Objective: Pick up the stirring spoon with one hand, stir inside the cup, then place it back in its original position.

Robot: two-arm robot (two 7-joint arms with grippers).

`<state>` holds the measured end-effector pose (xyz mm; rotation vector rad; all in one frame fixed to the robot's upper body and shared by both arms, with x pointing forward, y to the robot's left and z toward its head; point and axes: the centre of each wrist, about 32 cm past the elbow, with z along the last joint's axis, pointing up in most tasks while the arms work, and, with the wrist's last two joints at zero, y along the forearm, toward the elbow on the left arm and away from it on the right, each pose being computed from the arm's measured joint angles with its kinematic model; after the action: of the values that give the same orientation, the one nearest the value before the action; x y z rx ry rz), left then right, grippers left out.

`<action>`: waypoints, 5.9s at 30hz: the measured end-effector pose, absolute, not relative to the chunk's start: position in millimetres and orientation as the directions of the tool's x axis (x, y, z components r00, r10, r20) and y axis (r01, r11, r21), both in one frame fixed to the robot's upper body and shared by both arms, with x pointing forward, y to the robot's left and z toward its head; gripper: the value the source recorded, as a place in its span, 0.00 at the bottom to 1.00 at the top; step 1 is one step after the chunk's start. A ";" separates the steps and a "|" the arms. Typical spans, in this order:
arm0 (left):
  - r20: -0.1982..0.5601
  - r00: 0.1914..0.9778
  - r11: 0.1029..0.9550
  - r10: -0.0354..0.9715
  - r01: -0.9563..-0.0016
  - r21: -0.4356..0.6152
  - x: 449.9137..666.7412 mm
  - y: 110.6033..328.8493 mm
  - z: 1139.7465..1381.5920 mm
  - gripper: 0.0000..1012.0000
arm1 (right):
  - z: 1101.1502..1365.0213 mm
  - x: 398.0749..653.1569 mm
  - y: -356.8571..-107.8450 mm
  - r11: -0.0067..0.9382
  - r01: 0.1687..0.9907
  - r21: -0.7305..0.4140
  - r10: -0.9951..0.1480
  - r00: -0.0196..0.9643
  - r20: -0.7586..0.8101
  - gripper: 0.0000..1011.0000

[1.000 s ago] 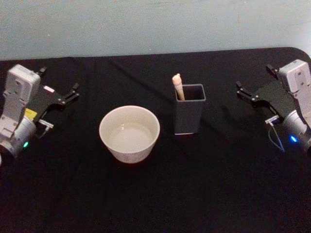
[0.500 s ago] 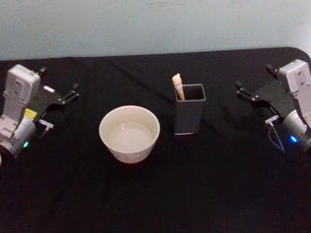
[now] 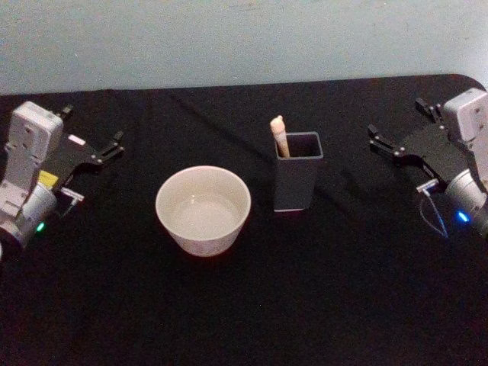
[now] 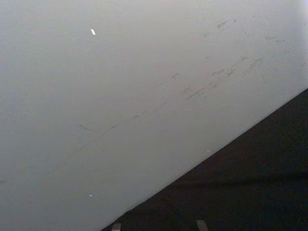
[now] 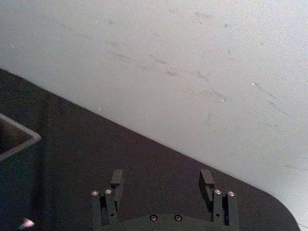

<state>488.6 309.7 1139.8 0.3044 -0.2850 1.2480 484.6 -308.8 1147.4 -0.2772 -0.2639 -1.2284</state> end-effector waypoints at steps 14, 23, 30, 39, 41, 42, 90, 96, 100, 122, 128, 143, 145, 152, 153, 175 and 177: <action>0.374 0.292 0.287 0.880 -0.955 0.070 488.6 309.6 1139.8 0.99 | 1195.0 471.4 -293.7 0.433 0.899 -0.074 -0.878 0.439 0.193 0.99; 0.374 0.292 0.287 0.880 -0.955 0.070 488.6 309.7 1139.8 0.99 | 1211.6 461.8 -273.3 0.560 0.820 -0.117 -0.814 0.571 0.106 0.99; 0.374 0.292 0.287 0.880 -0.955 0.070 488.6 309.7 1139.8 0.99 | 1213.8 461.8 -253.0 0.624 0.765 -0.161 -0.763 0.641 0.088 0.99; 0.374 0.292 0.287 0.880 -0.955 0.070 488.6 309.7 1139.8 0.99 | 1210.4 474.1 -233.5 0.637 0.745 -0.198 -0.744 0.661 0.095 0.99; 0.374 0.292 0.287 0.880 -0.955 0.070 488.6 309.7 1139.8 0.99 | 1208.9 477.9 -228.8 0.634 0.746 -0.206 -0.745 0.660 0.097 0.99; 0.374 0.292 0.287 0.880 -0.955 0.070 488.6 309.7 1139.8 0.99 | 1208.6 479.3 -227.2 0.632 0.747 -0.207 -0.746 0.659 0.097 0.99; 0.374 0.292 0.287 0.880 -0.955 0.070 488.6 309.7 1139.8 0.99 | 1203.5 512.2 -198.0 0.589 0.767 -0.254 -0.776 0.625 0.086 0.99; 0.374 0.292 0.287 0.880 -0.955 0.070 488.6 309.7 1139.8 0.99 | 1203.4 512.1 -197.9 0.589 0.767 -0.254 -0.776 0.625 0.086 0.90; 0.374 0.292 0.287 0.880 -0.955 0.070 488.6 309.7 1139.8 0.99 | 1203.4 512.0 -197.9 0.590 0.767 -0.254 -0.776 0.625 0.086 0.79; 0.374 0.292 0.287 0.880 -0.955 0.070 488.6 309.7 1139.8 0.99 | 1203.7 511.9 -197.9 0.590 0.767 -0.252 -0.776 0.625 0.086 0.22; 0.374 0.292 0.287 0.880 -0.955 0.070 488.6 309.7 1139.8 0.99 | 1203.7 511.9 -197.9 0.590 0.767 -0.251 -0.776 0.625 0.086 0.22; 0.374 0.292 0.287 0.880 -0.955 0.070 488.6 309.7 1139.8 0.99 | 1226.0 502.3 -208.7 0.607 0.782 -0.143 -0.782 0.619 0.070 0.22; 0.374 0.292 0.287 0.880 -0.955 0.070 488.6 309.7 1139.8 0.99 | 1233.2 500.2 -210.5 0.611 0.784 -0.113 -0.782 0.619 0.066 0.22; 0.374 0.292 0.287 0.880 -0.955 0.070 488.6 309.7 1139.8 0.99 | 1253.7 496.7 -212.0 0.609 0.792 -0.027 -0.791 0.610 0.055 0.22; 0.374 0.292 0.287 0.880 -0.955 0.070 488.6 309.7 1139.8 0.99 | 1255.5 496.6 -211.9 0.608 0.794 -0.018 -0.792 0.608 0.053 0.21; 0.374 0.292 0.287 0.880 -0.955 0.070 488.6 309.7 1139.8 0.99 | 1258.2 494.7 -178.7 0.683 0.723 0.108 -0.729 0.685 0.022 0.21; 0.374 0.292 0.287 0.880 -0.955 0.070 488.6 309.7 1139.8 0.99 | 1252.6 494.7 -171.5 0.699 0.708 0.103 -0.713 0.701 0.017 0.21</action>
<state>488.6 309.7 1139.8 0.3044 -0.2850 1.2479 494.7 -171.5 1252.6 0.0907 -0.0564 -0.7918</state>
